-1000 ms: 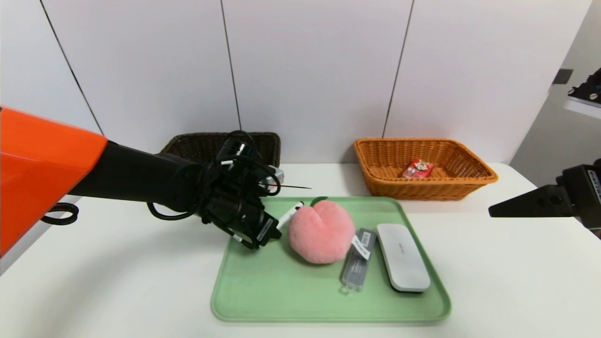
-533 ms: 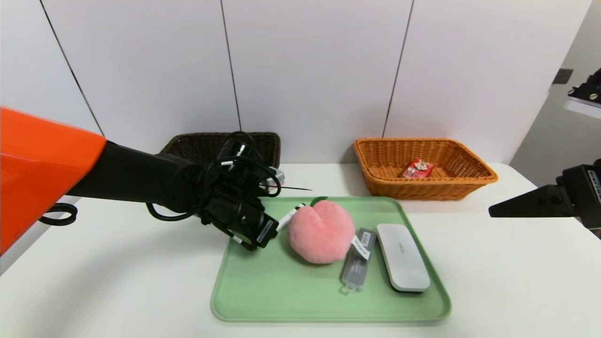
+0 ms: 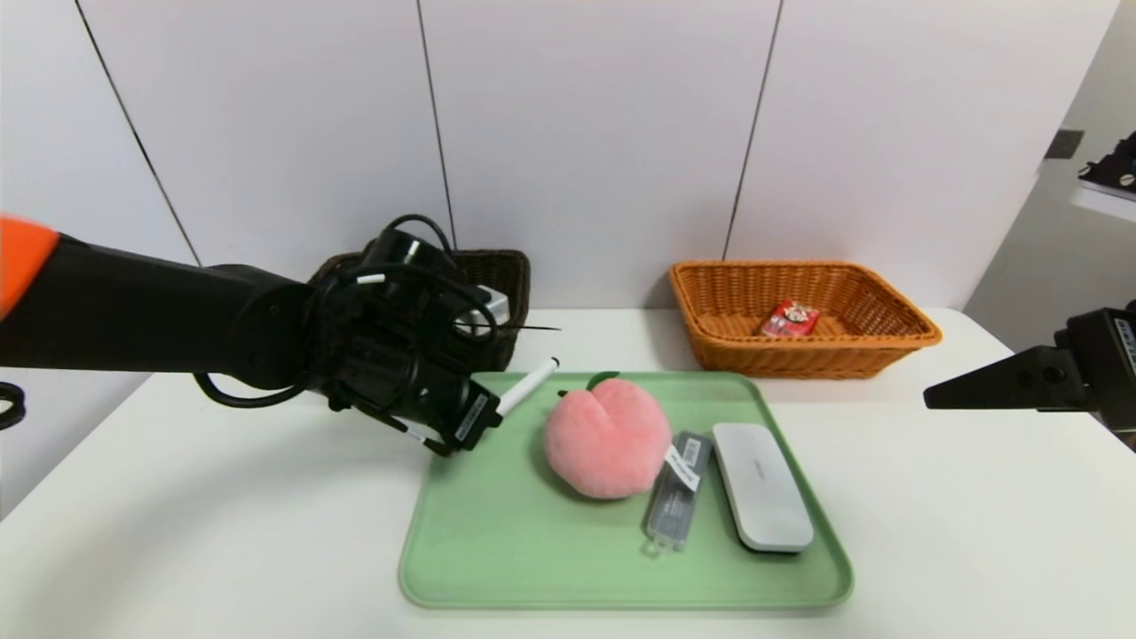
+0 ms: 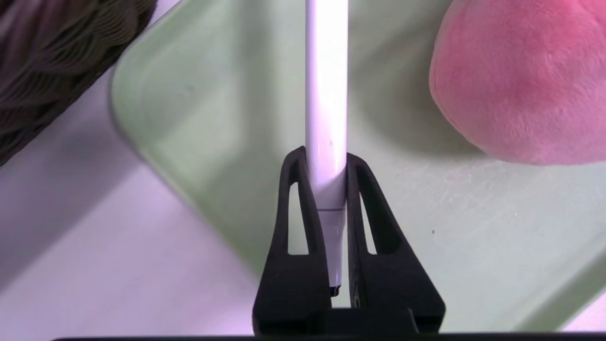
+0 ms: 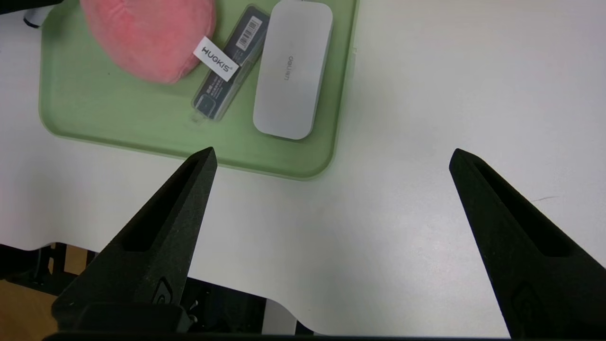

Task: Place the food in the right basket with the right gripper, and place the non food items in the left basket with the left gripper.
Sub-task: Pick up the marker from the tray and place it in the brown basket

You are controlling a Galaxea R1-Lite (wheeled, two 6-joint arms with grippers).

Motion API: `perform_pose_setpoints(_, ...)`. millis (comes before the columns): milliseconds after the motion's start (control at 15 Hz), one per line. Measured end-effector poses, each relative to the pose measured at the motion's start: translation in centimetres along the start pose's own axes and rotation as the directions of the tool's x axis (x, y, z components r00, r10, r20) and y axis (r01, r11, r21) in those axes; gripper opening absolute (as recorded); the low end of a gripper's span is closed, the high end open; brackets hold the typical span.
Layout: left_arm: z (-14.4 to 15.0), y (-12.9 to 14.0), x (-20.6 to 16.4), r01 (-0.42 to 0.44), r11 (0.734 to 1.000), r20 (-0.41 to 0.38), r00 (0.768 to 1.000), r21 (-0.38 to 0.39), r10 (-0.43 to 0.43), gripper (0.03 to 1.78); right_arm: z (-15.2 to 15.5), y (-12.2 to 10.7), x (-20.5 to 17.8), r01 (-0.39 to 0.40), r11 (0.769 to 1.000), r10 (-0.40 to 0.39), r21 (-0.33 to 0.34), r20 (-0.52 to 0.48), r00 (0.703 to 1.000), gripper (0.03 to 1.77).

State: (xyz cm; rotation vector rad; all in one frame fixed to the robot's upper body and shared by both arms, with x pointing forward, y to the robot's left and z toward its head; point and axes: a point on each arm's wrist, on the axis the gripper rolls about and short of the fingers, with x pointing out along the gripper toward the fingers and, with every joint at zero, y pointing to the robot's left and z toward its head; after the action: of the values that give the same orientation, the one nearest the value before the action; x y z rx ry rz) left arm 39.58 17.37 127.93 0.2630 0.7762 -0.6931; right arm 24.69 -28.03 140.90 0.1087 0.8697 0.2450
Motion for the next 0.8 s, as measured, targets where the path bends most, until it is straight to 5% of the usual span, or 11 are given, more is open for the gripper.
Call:
perform_pose_setpoints(400, -1.2, -0.7, -3.4, -0.007, 1.0, 0.029, 1.0, -0.001, 0.007, 0.17, -0.1, 0.1, -0.1, -0.006, 1.0, 0.006, -0.005, 0.003, 1.0, 1.7)
perform_pose_setpoints(800, 0.9, -1.0, -8.2, -0.035, 0.999, 0.175, 0.984, 0.025, 0.031, 0.17, -0.2, 0.1, -0.5, -0.01, 1.0, 0.01, -0.008, 0.011, 1.0, 1.7)
